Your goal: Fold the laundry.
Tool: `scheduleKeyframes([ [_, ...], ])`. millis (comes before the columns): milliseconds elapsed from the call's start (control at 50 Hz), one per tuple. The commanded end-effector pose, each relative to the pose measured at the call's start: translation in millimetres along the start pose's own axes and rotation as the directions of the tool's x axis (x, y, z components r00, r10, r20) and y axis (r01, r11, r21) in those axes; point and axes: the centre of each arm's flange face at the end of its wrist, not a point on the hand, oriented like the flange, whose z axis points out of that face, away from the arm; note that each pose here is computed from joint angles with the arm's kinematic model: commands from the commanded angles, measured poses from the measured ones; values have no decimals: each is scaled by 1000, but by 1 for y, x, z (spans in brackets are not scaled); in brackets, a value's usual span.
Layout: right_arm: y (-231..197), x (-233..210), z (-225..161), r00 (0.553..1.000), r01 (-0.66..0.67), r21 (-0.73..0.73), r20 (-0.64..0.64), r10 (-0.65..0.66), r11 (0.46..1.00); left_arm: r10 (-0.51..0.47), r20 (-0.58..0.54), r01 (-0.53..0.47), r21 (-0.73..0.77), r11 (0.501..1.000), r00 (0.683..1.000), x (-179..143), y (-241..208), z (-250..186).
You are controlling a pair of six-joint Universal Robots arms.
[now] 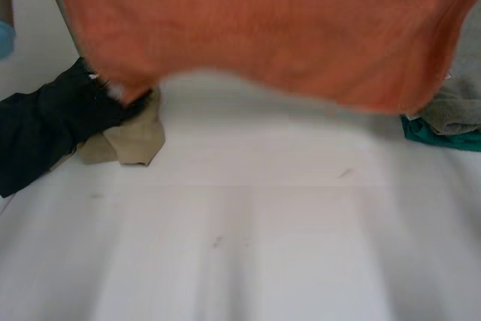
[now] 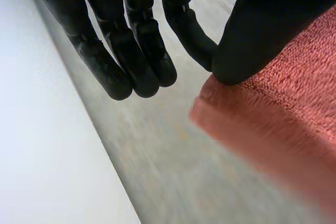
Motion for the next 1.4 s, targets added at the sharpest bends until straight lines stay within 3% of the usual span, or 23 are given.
scheduleKeyframes([
  [20,-1,-9,-13,992,-46,17,120,44,999,23,-9,-24,-107,994,1000,-4,29,-13],
  [160,6,-6,-45,972,-13,-117,231,40,993,60,-48,-72,-308,949,997,-12,58,-50],
  [280,-6,7,-83,927,22,-228,369,65,973,47,-143,-89,-309,947,989,-17,31,-80],
  [500,-58,59,-115,902,77,-343,425,82,936,28,-255,-119,-350,929,967,-31,-24,-120],
  [560,-62,58,-124,877,88,-382,467,110,920,23,-273,-128,-372,920,962,-31,-28,-126],
  [660,-40,40,-145,802,143,-510,561,203,848,-39,-348,-150,-500,853,937,-15,7,-146],
  [720,-31,32,-153,785,153,-535,576,226,831,-93,-394,-162,-566,808,914,1,34,-161],
  [820,-50,16,-155,770,106,-455,601,217,884,-157,-452,-178,-614,769,878,35,70,-180],
  [880,-74,15,-150,787,55,-374,587,190,926,-187,-466,-176,-631,756,865,55,83,-189],
  [960,-113,24,-146,814,-14,-273,555,170,962,-220,-456,-152,-648,746,862,79,91,-195],
  [1040,-149,28,-147,812,-82,-185,557,173,979,-249,-432,-124,-669,733,867,99,98,-198],
  [1240,-222,31,-164,779,-244,1,596,195,970,-302,-395,-88,-720,688,868,147,117,-206],
  [1400,-259,38,-173,785,-336,112,582,212,935,-405,-364,-57,-799,599,839,178,122,-224],
])
